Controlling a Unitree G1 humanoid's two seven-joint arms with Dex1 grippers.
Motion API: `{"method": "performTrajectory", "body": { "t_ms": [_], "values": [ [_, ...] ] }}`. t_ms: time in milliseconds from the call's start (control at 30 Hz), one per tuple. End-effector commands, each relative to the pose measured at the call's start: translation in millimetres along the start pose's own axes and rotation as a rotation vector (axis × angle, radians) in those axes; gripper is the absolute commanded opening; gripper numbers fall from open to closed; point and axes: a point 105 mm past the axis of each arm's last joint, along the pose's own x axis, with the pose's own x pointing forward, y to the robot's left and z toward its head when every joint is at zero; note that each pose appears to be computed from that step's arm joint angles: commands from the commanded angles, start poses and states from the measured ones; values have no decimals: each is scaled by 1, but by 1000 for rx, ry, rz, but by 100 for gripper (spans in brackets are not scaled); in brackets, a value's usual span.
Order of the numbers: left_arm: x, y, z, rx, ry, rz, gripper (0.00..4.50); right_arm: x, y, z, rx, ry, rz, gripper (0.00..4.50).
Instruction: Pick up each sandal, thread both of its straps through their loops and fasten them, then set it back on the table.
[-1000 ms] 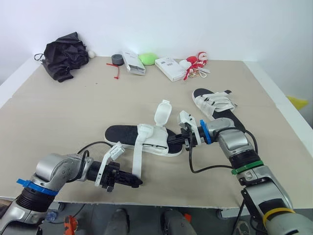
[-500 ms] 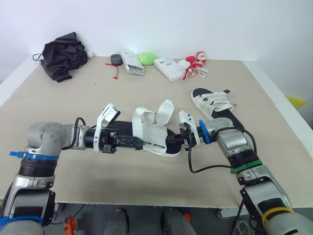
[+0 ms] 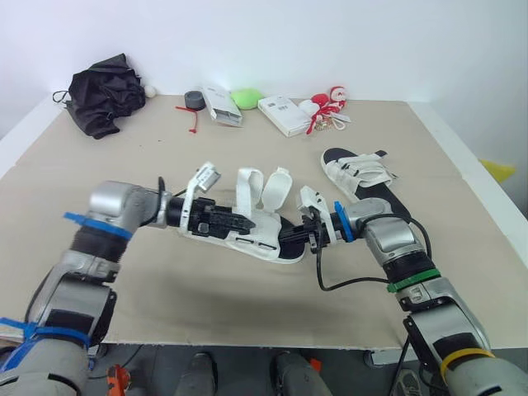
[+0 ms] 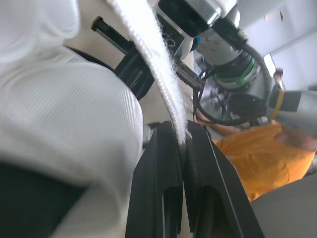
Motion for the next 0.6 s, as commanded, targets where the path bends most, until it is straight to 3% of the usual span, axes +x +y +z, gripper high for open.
{"method": "performTrajectory", "body": {
  "t_ms": [33, 267, 600],
  "values": [
    [-2, -3, 12, 47, 9, -14, 3, 5, 2, -22, 58, 66, -6, 0],
    [-11, 6, -9, 74, 119, 16, 3, 4, 4, -23, 64, 63, -12, 0],
    [-14, 1, -10, 75, 120, -4, 3, 7, 4, -23, 63, 63, -10, 0]
  ]
}}
